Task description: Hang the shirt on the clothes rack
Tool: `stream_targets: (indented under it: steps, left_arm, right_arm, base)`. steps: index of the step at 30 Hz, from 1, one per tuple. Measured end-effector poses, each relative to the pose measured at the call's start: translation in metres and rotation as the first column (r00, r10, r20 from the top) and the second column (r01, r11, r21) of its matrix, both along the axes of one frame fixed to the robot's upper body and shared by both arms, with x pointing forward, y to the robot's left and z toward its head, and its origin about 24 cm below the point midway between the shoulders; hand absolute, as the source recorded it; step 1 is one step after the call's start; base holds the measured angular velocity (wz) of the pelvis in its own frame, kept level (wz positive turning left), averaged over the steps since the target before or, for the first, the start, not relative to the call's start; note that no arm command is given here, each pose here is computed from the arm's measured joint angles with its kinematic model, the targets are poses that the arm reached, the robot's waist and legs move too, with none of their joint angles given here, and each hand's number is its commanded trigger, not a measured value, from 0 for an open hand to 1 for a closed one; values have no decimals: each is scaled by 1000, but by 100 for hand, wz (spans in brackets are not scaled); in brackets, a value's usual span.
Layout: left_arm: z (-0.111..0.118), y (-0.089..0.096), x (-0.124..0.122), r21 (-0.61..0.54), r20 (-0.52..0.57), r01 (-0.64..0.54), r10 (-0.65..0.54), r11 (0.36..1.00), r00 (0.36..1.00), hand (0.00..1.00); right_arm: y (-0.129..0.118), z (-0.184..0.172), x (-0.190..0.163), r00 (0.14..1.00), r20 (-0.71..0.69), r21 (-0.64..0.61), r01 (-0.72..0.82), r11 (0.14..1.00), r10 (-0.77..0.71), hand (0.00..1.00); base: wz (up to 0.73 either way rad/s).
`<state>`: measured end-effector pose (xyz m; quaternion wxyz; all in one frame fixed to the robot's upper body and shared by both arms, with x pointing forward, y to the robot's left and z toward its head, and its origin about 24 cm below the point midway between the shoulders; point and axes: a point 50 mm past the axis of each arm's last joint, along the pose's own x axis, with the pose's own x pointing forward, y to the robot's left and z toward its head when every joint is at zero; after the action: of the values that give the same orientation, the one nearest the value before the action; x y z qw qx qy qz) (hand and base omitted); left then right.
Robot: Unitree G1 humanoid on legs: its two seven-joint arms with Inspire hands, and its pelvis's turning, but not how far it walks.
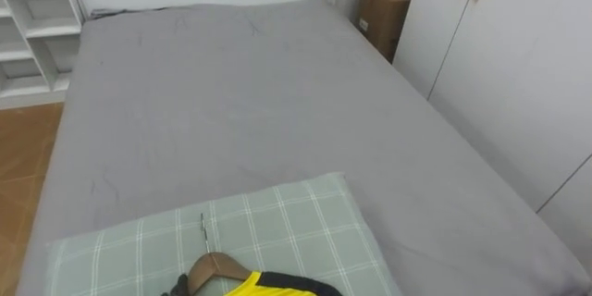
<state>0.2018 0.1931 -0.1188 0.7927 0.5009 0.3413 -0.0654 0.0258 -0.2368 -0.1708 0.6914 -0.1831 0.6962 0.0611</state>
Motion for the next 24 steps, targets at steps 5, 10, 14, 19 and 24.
stream_targets:
  steps: [5,10,14,19,24]
  left_arm:
    - [1,0,1,-6,1,-6,6,1000,1000,0]
    - [1,0,2,-8,-1,-5,5,1000,1000,0]
    - [1,1,4,-5,-2,-5,5,1000,1000,0]
    - [1,2,6,-11,-9,-20,20,1000,1000,0]
    - [2,3,8,-15,-15,-33,33,999,999,0]
  right_arm:
    - [0,0,4,1000,9,-12,-5,1000,5,0]
    - [-1,1,10,1000,27,-25,-12,1000,12,0]
    - [-1,1,11,999,35,-29,-13,999,14,0]
    - [-1,1,12,999,38,-27,-4,1000,6,0]
    - [0,1,11,999,41,-22,16,1000,-15,0]
  base:
    - [0]
    - [0]
    - [0]
    - [0]
    - [0]
